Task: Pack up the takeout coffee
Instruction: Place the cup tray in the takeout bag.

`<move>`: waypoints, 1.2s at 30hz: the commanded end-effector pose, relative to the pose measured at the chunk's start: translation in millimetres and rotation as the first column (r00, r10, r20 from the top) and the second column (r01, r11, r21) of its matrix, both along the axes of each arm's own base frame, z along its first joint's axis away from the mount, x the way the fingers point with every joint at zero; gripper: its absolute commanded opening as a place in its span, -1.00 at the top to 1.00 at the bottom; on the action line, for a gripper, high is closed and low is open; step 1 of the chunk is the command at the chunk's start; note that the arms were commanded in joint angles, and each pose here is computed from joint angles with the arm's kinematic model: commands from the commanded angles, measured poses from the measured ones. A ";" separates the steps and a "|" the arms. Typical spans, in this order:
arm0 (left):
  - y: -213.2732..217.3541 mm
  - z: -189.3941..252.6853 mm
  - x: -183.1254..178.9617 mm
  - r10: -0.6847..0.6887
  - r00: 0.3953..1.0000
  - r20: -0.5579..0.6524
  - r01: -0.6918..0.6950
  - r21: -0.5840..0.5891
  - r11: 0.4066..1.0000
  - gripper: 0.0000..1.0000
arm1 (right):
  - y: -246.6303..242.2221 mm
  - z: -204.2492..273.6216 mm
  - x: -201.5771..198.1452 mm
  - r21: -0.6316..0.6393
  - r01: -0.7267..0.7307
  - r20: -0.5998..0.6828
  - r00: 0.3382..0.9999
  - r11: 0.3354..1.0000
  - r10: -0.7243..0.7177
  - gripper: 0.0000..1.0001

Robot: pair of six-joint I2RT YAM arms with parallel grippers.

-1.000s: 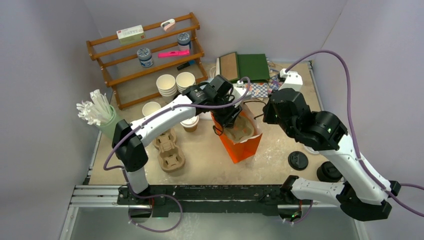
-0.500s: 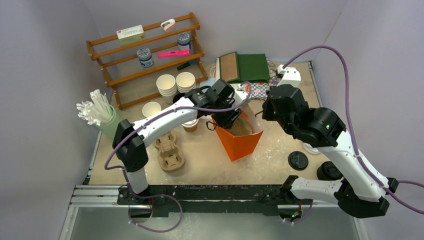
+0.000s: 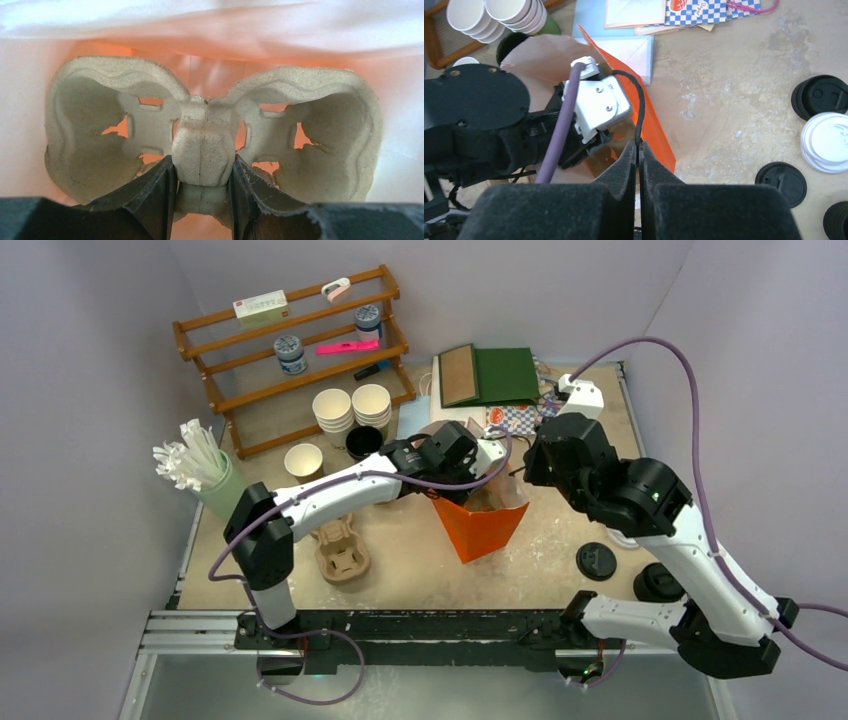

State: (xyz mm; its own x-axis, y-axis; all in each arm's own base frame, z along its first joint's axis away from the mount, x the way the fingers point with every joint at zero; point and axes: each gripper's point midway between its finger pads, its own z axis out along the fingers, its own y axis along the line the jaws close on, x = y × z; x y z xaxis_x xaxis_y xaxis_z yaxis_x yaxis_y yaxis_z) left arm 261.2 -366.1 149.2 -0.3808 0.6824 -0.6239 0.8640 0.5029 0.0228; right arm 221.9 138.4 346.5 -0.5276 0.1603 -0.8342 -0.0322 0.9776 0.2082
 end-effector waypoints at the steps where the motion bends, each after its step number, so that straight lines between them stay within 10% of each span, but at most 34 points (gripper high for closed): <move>1: 3.3 24.8 7.8 0.009 0.992 0.128 -0.003 -0.048 0.999 0.28 | -6.4 -4.0 2.7 -0.029 0.056 -0.022 0.998 0.998 -0.057 1.00; 36: 14.0 -6.1 -26.1 -0.086 0.994 0.071 0.090 -0.058 0.994 0.31 | -36.5 1.0 31.7 -0.143 0.161 -0.014 0.986 0.977 -0.164 1.00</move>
State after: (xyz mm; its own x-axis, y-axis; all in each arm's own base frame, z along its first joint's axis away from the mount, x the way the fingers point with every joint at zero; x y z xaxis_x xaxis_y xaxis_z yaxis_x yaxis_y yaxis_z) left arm 240.0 -347.5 147.8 -0.2860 0.6494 -0.7046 0.8832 0.4640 0.0691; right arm 253.0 104.9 330.8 -0.5572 0.1244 -0.8210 0.1454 0.9881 0.0510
